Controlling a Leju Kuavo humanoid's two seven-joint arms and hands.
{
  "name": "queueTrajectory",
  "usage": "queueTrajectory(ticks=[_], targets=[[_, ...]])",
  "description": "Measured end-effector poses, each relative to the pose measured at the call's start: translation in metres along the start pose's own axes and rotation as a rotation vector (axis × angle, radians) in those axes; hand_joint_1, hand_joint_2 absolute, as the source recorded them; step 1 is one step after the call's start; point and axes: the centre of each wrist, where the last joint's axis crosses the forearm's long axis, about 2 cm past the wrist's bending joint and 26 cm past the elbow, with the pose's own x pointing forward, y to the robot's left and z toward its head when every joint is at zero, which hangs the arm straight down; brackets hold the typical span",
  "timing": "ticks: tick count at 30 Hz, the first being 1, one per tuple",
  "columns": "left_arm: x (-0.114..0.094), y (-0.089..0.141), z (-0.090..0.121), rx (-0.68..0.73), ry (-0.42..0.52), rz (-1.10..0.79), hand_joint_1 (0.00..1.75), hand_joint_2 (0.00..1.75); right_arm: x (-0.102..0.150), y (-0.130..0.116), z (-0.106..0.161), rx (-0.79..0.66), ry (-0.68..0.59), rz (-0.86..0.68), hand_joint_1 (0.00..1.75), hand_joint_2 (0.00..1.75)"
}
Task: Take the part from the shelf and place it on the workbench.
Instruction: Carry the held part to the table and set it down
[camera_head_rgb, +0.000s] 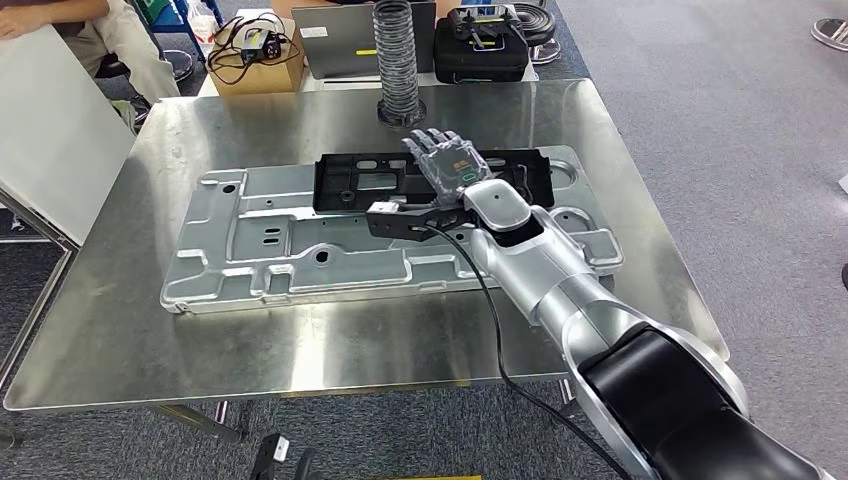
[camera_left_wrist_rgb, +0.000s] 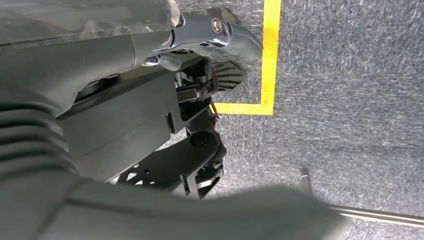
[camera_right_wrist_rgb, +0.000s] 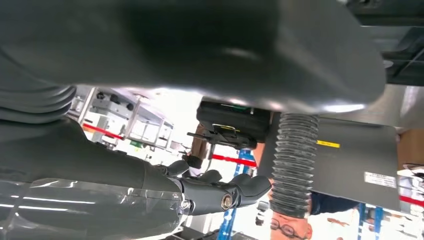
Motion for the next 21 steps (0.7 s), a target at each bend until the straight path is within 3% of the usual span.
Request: queueTrajectory(ticks=[14, 21], targets=[[0.0, 0.0, 0.0, 0.012, -0.016, 0.006, 0.0, 0.0, 0.02, -0.014, -0.008, -0.048, -0.081, 0.001, 0.0, 0.0], [0.0, 0.0, 0.0, 0.022, -0.018, 0.013, 0.0, 0.0, 0.037, -0.03, -0.015, -0.087, -0.182, -0.1, 0.0, 0.0]])
